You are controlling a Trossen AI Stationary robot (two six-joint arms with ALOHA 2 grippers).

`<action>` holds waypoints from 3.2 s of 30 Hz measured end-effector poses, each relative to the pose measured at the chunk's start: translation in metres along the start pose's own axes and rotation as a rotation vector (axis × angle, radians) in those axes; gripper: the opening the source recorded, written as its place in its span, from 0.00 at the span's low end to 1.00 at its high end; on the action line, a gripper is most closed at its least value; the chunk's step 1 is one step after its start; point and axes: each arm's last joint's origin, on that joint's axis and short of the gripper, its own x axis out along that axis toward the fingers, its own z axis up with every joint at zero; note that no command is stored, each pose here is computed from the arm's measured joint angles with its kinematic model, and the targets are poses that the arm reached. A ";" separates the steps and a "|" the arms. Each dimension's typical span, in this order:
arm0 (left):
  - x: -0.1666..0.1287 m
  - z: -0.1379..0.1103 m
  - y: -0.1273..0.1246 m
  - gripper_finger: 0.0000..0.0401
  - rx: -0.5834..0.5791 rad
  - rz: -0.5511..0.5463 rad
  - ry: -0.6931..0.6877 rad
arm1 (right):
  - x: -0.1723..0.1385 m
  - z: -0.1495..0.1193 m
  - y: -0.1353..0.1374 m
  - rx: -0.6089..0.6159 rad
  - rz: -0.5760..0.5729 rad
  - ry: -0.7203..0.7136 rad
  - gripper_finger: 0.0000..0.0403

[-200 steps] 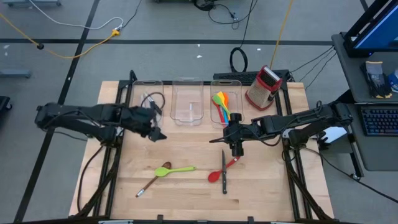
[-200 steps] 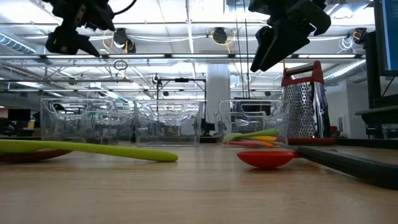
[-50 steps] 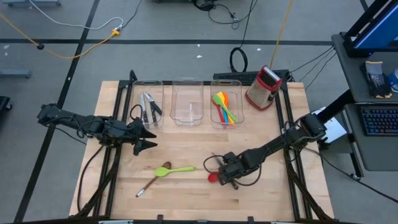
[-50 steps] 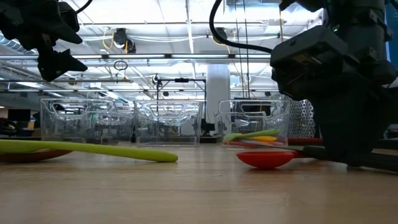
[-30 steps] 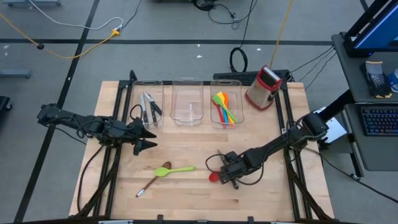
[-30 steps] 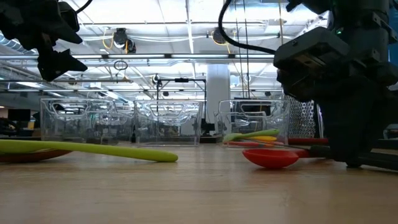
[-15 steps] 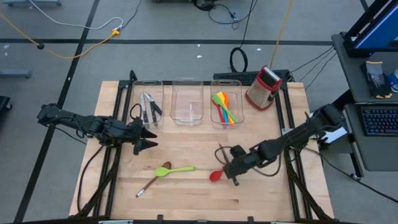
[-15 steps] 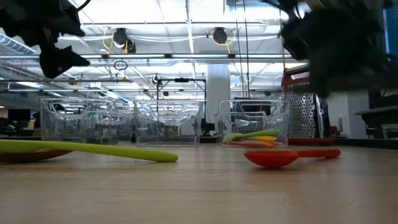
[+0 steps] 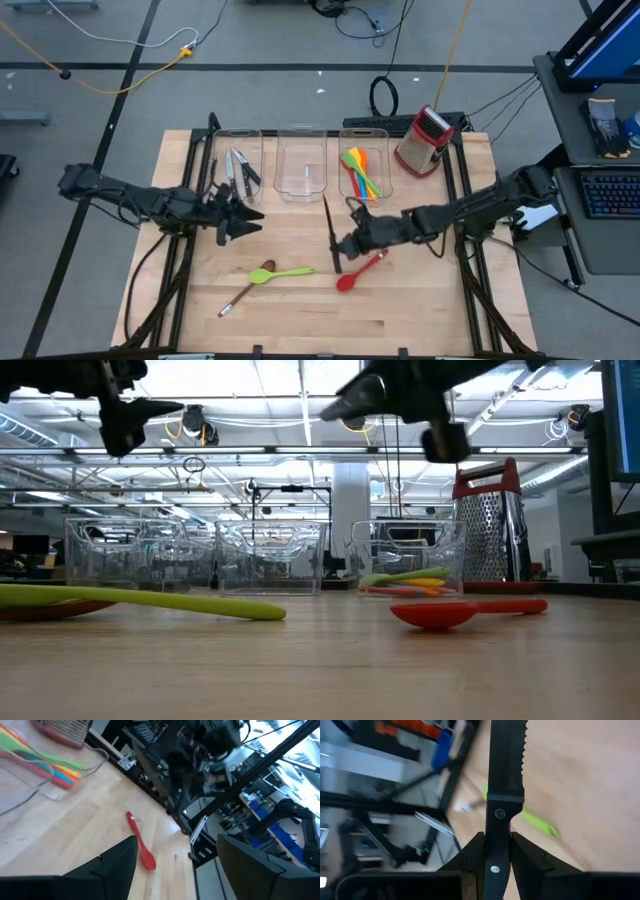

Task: Pick & Place Kitchen Items
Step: Put the black knife into the left transparent bin

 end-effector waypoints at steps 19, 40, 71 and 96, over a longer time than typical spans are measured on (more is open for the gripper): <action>0.065 -0.015 0.000 0.68 -0.183 -0.044 -0.043 | -0.003 0.059 0.010 -0.211 0.187 -0.256 0.15; 0.141 0.013 -0.012 0.68 -0.183 0.214 -0.084 | -0.005 0.077 0.007 -0.307 0.231 -0.241 0.15; 0.177 0.021 -0.010 0.14 -0.244 0.239 -0.088 | -0.005 0.079 0.006 -0.388 0.223 -0.239 0.15; 0.176 0.015 -0.004 0.14 -0.229 0.298 -0.025 | -0.005 0.082 0.002 -0.415 0.194 -0.237 0.32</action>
